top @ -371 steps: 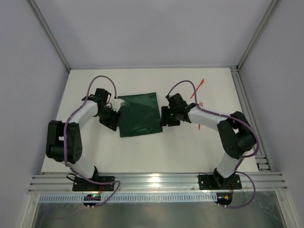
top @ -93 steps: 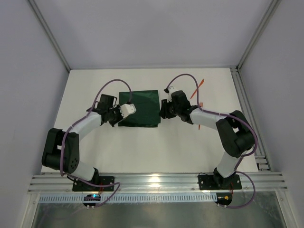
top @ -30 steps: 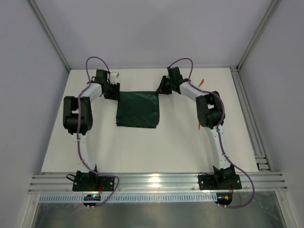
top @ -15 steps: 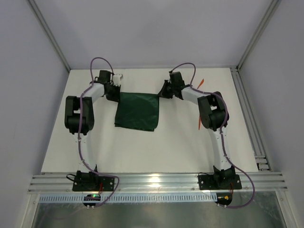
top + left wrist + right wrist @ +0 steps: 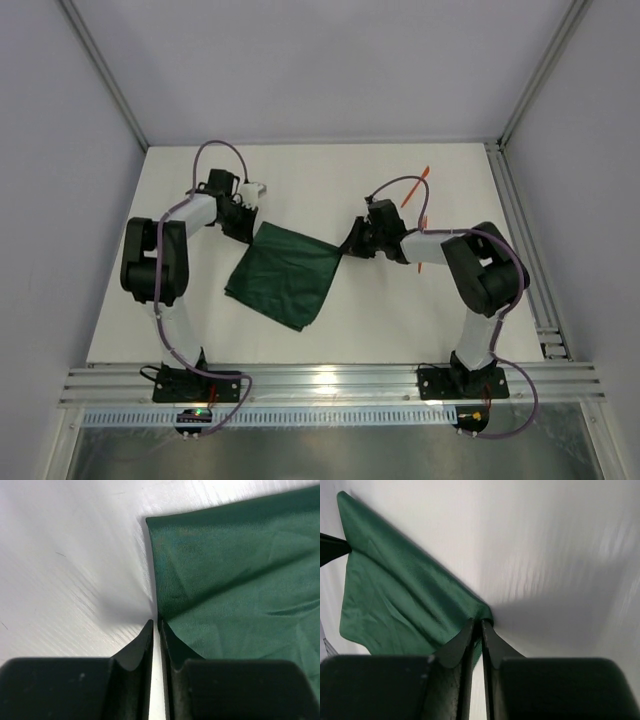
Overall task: Fold the napkin into a case and place the utensils inside
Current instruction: Move the square-folded napkin to the center of the board, then smooth out the square-folded napkin at the center of the board.
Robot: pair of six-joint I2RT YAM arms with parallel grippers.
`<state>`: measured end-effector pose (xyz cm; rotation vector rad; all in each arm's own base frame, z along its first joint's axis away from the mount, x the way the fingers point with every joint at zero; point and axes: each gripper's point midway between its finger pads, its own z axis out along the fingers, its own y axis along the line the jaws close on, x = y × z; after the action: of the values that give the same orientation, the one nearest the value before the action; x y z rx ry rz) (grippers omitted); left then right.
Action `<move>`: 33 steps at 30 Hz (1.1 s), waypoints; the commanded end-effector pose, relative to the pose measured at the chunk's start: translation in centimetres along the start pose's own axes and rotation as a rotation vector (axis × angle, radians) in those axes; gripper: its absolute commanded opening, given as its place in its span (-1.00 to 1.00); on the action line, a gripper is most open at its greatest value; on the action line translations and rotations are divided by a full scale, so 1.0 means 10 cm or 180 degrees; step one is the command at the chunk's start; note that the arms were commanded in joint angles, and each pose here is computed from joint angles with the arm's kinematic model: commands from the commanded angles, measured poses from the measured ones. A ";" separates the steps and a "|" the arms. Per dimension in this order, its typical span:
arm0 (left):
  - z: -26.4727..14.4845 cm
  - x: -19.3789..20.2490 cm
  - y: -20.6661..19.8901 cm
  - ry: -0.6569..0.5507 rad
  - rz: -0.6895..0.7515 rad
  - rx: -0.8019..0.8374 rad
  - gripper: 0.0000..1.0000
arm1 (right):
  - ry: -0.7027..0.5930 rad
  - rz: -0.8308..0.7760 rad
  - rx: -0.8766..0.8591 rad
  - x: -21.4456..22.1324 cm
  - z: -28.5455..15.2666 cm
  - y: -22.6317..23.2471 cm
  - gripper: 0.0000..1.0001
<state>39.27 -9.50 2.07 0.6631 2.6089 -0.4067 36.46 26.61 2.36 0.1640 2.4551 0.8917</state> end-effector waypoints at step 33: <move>-0.54 1.26 -0.15 0.0797 0.0288 -0.0104 -0.36 | -0.0010 -0.1046 0.0258 0.03 0.04 0.16 -0.88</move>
<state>25.33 -4.59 1.97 0.8695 2.8252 -0.3409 34.30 28.88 2.46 -0.2835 2.4394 0.6731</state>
